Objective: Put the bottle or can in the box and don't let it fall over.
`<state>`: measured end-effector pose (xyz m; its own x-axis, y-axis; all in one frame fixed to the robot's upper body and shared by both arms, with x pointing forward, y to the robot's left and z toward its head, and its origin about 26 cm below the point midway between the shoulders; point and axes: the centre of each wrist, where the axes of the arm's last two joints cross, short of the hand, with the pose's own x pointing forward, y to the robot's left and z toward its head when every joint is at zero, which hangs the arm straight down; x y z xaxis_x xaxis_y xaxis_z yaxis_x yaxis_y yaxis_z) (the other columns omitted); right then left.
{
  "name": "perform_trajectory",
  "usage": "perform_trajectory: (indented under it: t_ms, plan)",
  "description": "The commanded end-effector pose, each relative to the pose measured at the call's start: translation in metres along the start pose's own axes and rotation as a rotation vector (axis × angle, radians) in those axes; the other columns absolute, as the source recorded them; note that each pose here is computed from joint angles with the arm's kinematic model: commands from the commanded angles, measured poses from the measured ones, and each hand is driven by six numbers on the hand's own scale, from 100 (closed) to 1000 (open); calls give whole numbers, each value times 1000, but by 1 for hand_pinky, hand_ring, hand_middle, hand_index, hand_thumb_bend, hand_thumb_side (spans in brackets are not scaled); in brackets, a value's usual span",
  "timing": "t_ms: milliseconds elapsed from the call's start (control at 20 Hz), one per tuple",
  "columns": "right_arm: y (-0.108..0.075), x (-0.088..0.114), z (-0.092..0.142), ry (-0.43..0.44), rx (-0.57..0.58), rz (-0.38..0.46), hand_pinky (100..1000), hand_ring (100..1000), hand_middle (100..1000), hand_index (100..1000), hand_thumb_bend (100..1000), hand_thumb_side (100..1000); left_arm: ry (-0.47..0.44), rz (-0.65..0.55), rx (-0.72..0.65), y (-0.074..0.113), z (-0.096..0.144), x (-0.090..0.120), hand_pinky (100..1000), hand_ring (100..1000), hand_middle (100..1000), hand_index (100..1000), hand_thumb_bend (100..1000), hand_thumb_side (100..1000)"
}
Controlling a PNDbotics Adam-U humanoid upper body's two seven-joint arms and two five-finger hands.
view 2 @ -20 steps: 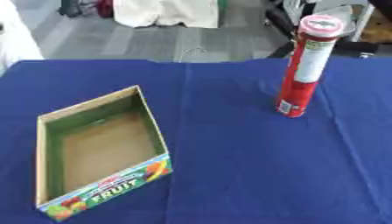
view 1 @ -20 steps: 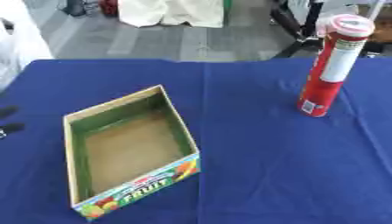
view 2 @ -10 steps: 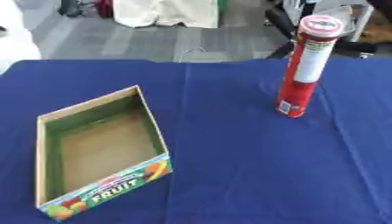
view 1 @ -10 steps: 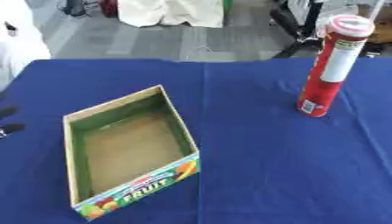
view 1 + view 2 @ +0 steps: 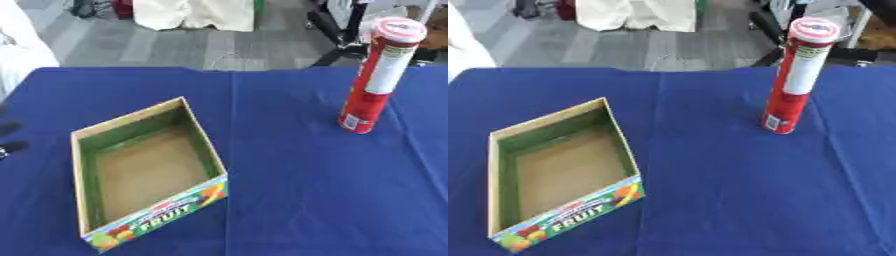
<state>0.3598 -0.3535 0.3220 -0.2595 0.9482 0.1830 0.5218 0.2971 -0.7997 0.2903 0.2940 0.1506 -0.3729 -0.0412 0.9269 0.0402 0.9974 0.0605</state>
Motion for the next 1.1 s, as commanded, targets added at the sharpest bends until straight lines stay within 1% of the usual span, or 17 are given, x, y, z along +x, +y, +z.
perform_trajectory:
  t_ms: [50,300,600,950,1100]
  plan:
    - [-10,7,-9,-26,42,117,906,933,889,949,184,1000,-21,-25,-11,2,-2,8,718,819,841,770,202,895]
    - [3,14,-18,-24,99,173,899,924,887,952,184,1000,-19,-26,-13,2,-2,7,717,820,841,770,201,895]
    - [22,19,-26,-14,153,165,901,921,887,957,177,1000,-17,-26,-21,1,-2,7,717,821,841,770,201,897]
    - [30,21,-28,15,229,196,902,926,895,960,158,1000,-11,-28,-22,2,-2,6,716,821,841,770,201,899]
    - [31,21,-26,20,250,190,904,928,898,961,154,1000,-10,-29,-24,1,-2,6,716,822,841,770,201,899]
